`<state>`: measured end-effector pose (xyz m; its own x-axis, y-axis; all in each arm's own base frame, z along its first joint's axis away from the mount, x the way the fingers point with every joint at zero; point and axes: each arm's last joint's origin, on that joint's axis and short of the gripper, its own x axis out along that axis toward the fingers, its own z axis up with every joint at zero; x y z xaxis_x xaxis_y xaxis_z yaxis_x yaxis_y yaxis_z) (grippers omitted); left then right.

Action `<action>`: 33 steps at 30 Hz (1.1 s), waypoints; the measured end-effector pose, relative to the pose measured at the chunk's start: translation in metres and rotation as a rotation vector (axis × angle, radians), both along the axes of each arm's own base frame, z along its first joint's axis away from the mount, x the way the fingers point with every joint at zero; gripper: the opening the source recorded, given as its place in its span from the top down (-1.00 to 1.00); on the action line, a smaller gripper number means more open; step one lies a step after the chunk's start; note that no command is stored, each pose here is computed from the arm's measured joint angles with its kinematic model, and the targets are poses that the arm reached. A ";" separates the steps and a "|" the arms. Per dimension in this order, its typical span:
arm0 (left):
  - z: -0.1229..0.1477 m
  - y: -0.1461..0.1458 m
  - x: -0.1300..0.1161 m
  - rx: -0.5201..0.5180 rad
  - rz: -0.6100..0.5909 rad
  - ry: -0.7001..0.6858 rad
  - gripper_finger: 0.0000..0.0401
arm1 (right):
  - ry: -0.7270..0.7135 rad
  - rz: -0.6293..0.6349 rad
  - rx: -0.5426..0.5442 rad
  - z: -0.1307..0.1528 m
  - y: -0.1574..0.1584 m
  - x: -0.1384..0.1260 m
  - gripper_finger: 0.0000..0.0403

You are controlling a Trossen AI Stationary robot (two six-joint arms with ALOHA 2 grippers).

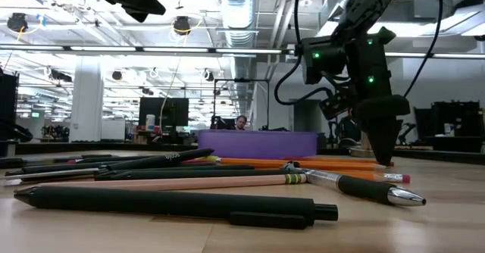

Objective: Pick & place school supplies into a supply box
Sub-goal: Put the yellow pencil into the purple supply box

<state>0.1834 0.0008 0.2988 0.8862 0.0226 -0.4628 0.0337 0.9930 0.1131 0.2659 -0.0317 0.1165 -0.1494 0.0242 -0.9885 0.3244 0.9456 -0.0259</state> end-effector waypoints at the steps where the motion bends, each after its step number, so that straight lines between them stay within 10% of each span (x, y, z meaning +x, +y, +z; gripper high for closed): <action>1: 0.000 0.000 0.000 0.000 0.000 0.000 1.00 | -0.001 -0.004 -0.001 0.000 -0.001 0.000 0.25; 13: 0.000 0.000 0.000 0.000 0.000 0.000 1.00 | -0.005 -0.083 -0.005 0.014 -0.008 -0.010 0.93; 33: 0.000 0.000 0.000 0.000 0.000 0.001 1.00 | 0.159 0.112 0.162 0.017 0.042 -0.023 1.00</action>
<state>0.1834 0.0008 0.2988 0.8858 0.0228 -0.4634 0.0335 0.9931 0.1128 0.2425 0.0100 0.1330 -0.3133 0.1552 -0.9369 0.2210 0.9714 0.0870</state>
